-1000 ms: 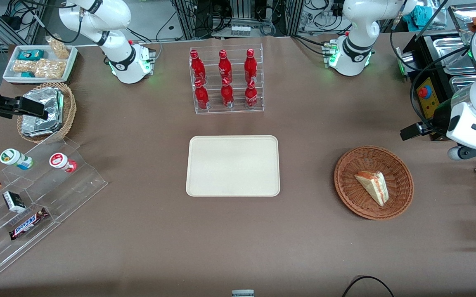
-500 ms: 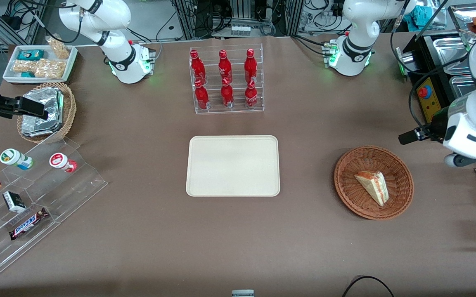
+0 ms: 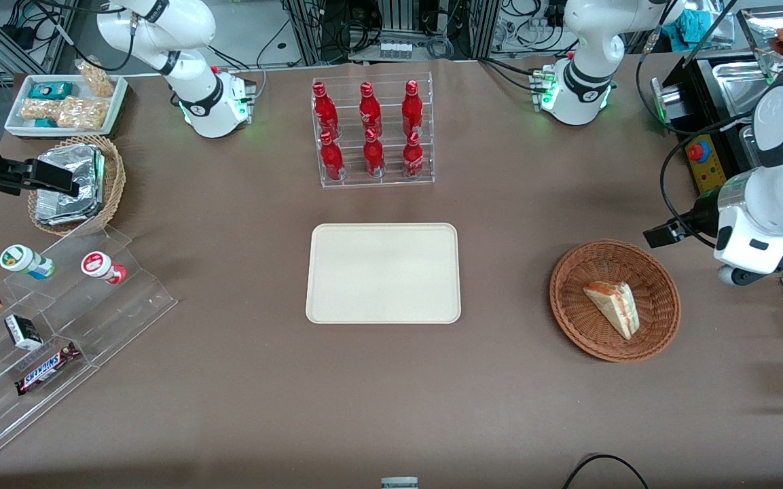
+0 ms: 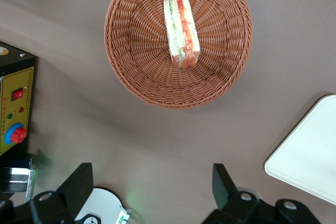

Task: Place sandwich from basket to tray
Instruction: 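Lower the open left gripper onto the sandwich in the basket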

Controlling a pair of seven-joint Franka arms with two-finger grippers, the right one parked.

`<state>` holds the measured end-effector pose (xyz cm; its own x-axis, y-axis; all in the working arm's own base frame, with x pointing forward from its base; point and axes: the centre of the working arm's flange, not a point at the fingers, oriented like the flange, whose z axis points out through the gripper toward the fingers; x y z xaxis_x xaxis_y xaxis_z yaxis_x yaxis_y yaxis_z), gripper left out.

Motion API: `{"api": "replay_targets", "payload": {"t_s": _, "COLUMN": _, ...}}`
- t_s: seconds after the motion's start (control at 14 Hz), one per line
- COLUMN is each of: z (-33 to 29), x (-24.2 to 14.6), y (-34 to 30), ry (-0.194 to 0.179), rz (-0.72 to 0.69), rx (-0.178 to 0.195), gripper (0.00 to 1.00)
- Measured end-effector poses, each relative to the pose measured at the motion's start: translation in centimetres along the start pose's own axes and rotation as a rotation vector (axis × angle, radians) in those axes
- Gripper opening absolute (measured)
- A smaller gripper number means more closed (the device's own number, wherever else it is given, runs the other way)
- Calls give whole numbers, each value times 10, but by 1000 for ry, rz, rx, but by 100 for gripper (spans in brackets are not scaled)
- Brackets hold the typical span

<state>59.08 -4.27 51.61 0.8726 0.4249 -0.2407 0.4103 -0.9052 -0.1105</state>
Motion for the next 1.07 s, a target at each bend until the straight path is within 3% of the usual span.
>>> {"api": "replay_targets", "payload": {"t_s": 0.57, "z": 104, "x": 45, "y": 24, "ry": 110, "rz": -106, "rx": -87, "gripper": 100}}
{"api": "replay_targets", "payload": {"t_s": 1.07, "z": 140, "x": 57, "y": 44, "ry": 118, "rz": -209, "rx": -114, "gripper": 100}}
